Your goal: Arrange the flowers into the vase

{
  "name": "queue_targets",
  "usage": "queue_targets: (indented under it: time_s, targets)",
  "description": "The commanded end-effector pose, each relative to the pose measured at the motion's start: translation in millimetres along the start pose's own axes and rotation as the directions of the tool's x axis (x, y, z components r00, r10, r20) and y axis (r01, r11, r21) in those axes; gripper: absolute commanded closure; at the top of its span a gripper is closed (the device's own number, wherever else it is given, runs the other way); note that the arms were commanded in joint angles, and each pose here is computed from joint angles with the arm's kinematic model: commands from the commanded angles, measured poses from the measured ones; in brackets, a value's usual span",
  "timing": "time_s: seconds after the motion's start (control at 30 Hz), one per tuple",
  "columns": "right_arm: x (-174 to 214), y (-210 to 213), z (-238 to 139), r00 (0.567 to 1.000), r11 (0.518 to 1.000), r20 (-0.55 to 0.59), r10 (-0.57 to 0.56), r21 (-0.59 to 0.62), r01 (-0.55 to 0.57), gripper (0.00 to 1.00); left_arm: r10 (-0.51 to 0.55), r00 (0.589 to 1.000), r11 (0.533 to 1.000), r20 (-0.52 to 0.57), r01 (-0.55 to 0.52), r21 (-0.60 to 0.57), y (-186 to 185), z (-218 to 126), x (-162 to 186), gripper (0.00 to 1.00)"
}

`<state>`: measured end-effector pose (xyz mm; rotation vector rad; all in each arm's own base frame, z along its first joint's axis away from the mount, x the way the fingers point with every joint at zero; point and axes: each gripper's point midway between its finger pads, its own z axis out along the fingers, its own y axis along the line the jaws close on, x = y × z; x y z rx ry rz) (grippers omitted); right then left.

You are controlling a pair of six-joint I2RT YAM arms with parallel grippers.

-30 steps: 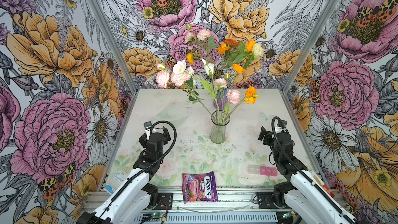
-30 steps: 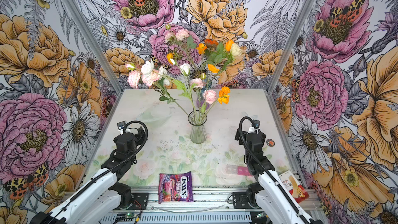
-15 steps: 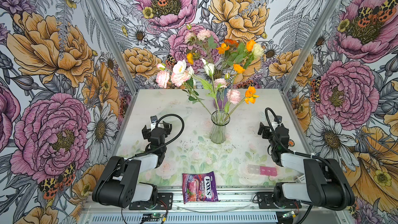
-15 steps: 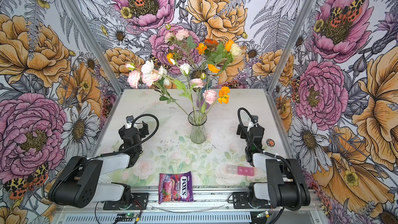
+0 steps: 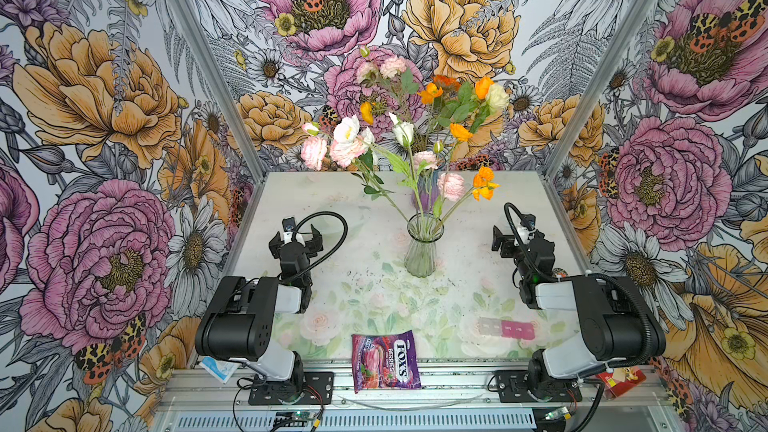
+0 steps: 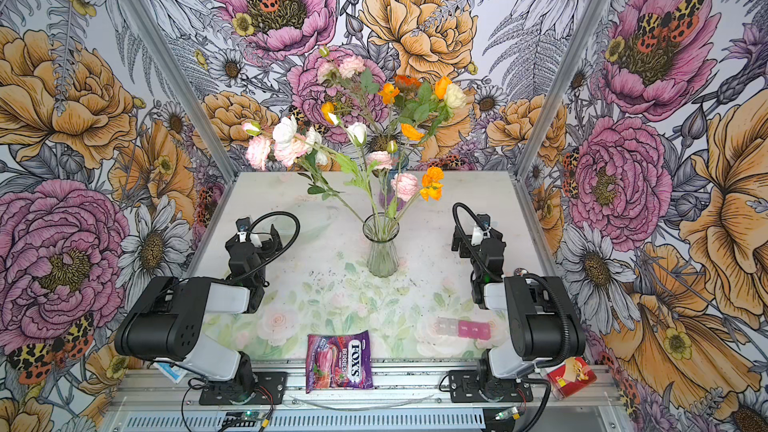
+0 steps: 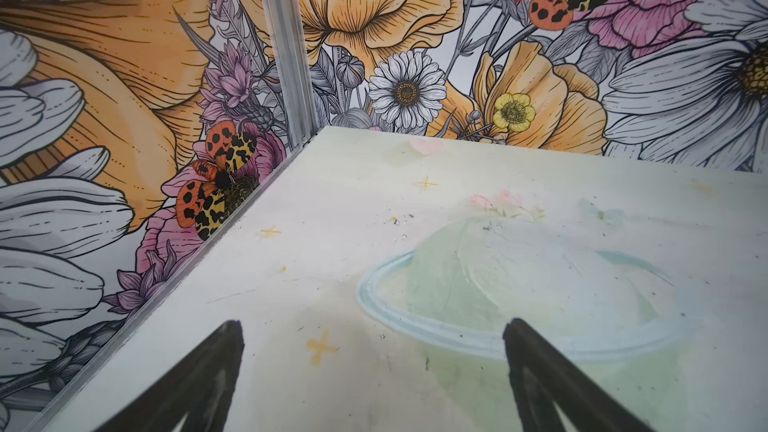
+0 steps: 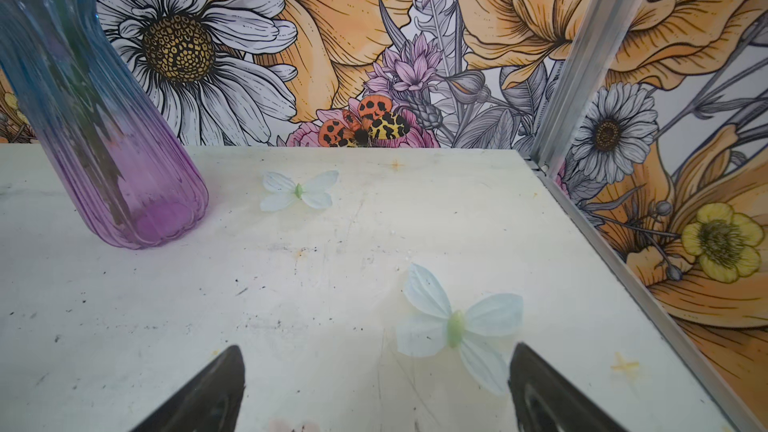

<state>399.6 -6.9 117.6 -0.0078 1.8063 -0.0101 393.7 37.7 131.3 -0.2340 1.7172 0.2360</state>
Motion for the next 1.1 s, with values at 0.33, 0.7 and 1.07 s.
queue_targets:
  time_s: [0.33,0.7,1.07]
  targets:
    - [3.2,1.9,3.0,1.0,1.0,-0.026,-0.005,-0.014,0.005,0.01,-0.006,1.0,1.0,0.017,0.006,0.029,-8.6,-1.5,-2.7,0.01]
    - [3.3,2.3,2.9,1.0,1.0,-0.026,-0.006,-0.015,0.005,0.01,-0.005,1.0,1.0,0.017,0.005,0.029,-8.5,-1.4,-3.0,0.01]
    - [2.8,2.0,2.9,1.0,1.0,-0.024,-0.005,-0.014,0.005,0.01,-0.015,1.0,0.999,0.023,0.014,0.051,-9.0,-2.3,-3.2,0.01]
